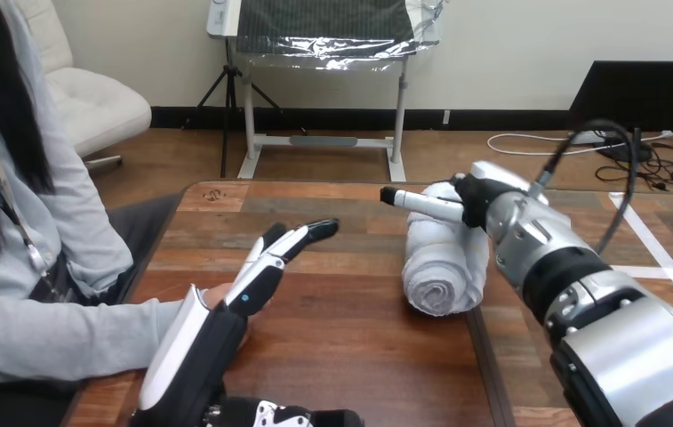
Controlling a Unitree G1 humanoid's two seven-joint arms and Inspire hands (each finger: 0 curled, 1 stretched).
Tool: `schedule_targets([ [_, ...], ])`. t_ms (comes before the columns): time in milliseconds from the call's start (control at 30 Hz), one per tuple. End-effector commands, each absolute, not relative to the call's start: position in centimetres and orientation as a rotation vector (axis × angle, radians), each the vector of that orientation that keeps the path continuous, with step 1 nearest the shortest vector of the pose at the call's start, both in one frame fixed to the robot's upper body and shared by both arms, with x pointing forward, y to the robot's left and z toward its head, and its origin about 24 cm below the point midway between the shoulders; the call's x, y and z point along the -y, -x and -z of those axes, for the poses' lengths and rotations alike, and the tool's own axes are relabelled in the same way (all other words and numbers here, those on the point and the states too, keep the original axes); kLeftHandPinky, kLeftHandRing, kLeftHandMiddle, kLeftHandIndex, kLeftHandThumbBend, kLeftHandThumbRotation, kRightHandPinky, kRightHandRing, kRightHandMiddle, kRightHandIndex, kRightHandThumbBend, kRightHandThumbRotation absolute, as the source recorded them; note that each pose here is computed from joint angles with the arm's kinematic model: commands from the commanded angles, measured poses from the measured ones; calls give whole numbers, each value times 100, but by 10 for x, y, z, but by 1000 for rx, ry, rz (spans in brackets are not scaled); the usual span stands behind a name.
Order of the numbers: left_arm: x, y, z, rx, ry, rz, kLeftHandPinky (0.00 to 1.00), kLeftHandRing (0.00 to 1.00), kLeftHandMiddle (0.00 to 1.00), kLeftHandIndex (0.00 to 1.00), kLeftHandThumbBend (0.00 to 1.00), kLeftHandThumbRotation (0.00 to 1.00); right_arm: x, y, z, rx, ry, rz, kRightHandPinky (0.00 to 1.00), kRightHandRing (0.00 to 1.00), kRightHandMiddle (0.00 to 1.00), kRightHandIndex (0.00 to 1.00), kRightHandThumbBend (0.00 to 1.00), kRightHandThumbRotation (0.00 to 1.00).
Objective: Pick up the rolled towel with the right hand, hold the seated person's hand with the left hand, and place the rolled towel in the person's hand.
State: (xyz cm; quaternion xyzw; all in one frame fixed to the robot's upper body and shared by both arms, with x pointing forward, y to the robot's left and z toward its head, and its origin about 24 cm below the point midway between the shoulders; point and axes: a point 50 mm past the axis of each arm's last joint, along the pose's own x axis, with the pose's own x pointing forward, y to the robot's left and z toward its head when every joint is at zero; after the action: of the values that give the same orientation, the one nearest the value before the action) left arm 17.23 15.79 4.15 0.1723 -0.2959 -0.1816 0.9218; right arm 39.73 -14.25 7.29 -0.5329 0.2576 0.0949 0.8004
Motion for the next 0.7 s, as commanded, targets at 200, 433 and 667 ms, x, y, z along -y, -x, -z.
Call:
schedule_targets([
  [200, -147, -179, -60, 726, -334, 371, 100, 92, 90, 89, 100, 58, 112, -420, -140, -389, 1306, -209, 95, 100, 100, 99, 99, 100],
  [433, -144, -176, -61, 736, -339, 366, 100, 92, 90, 89, 100, 59, 111, -417, -131, -407, 1406, -220, 99, 100, 100, 100, 100, 100],
  [667, -141, -173, -63, 762, -321, 376, 100, 92, 89, 89, 100, 58, 111, -412, -116, -413, 1396, -189, 100, 100, 100, 100, 100, 96],
])
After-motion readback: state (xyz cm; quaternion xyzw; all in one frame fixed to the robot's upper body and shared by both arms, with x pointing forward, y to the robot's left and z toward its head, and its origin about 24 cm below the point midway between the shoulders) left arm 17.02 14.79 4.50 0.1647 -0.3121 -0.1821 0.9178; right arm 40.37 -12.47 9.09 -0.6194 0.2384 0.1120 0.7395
